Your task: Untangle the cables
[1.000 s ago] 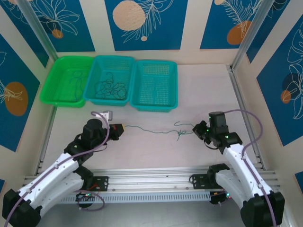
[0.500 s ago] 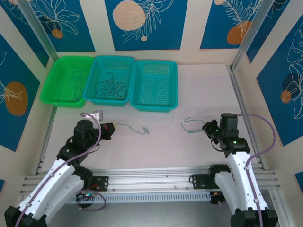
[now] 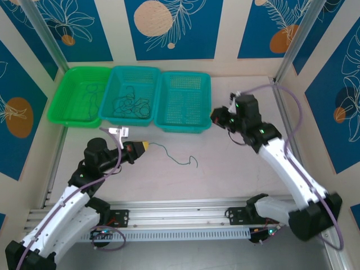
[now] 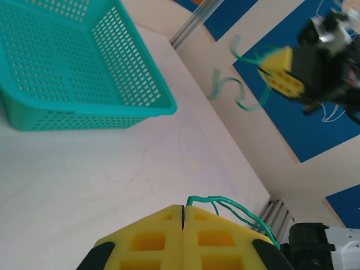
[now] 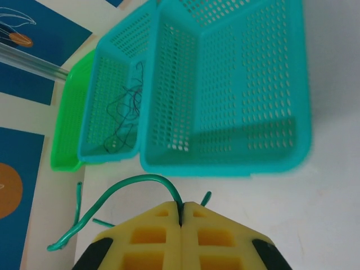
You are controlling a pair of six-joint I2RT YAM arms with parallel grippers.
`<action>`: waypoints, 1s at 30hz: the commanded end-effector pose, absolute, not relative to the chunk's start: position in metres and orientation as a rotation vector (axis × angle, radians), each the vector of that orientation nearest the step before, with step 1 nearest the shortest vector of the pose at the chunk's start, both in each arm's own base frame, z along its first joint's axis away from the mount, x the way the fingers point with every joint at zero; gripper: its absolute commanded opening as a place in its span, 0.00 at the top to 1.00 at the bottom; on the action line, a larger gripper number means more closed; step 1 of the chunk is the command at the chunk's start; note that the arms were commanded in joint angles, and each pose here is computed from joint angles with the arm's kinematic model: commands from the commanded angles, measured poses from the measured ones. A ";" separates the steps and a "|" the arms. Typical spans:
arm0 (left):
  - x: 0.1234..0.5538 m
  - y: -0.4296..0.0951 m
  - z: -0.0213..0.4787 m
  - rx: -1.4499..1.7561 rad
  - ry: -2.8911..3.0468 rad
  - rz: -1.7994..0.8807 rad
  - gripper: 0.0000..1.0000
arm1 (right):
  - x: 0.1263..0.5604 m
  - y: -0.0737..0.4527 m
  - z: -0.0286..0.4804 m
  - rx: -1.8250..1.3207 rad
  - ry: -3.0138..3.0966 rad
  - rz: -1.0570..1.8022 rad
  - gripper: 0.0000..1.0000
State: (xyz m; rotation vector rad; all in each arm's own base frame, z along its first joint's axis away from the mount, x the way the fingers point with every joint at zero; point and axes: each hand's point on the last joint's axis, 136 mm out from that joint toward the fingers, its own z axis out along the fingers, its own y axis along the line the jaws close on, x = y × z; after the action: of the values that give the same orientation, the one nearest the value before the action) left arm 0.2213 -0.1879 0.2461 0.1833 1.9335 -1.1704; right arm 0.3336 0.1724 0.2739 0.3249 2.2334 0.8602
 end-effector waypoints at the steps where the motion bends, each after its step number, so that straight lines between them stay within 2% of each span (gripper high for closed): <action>1: 0.217 -0.189 0.273 0.213 1.853 -1.200 1.00 | 0.379 0.188 0.274 0.264 2.226 0.756 1.00; 5: 0.216 -0.180 0.277 0.201 1.858 -1.131 1.00 | 0.429 0.208 0.256 0.254 2.283 0.681 1.00; 10: 0.216 -0.172 0.279 0.184 1.878 -1.070 1.00 | 0.470 0.222 0.216 0.278 2.385 0.592 1.00; 15: 0.215 -0.170 0.280 0.177 1.876 -1.061 1.00 | 0.486 0.240 0.185 0.200 2.511 0.569 0.79; 19: 0.218 -0.166 0.283 0.157 1.867 -1.040 1.00 | 0.485 0.240 0.188 0.153 2.561 0.522 0.69; 24: 0.228 -0.168 0.300 0.153 1.812 -1.032 1.00 | 0.466 0.226 0.235 0.143 2.437 0.530 0.67; 30: 0.268 -0.167 0.334 0.096 1.709 -0.955 1.00 | 0.409 0.196 0.302 0.192 2.230 0.617 0.67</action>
State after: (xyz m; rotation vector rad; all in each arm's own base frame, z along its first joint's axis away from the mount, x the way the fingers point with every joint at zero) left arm 0.2485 -0.1733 0.2915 0.1054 1.8645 -1.0190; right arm 0.4276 0.2069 0.2534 0.1807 2.3841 0.5669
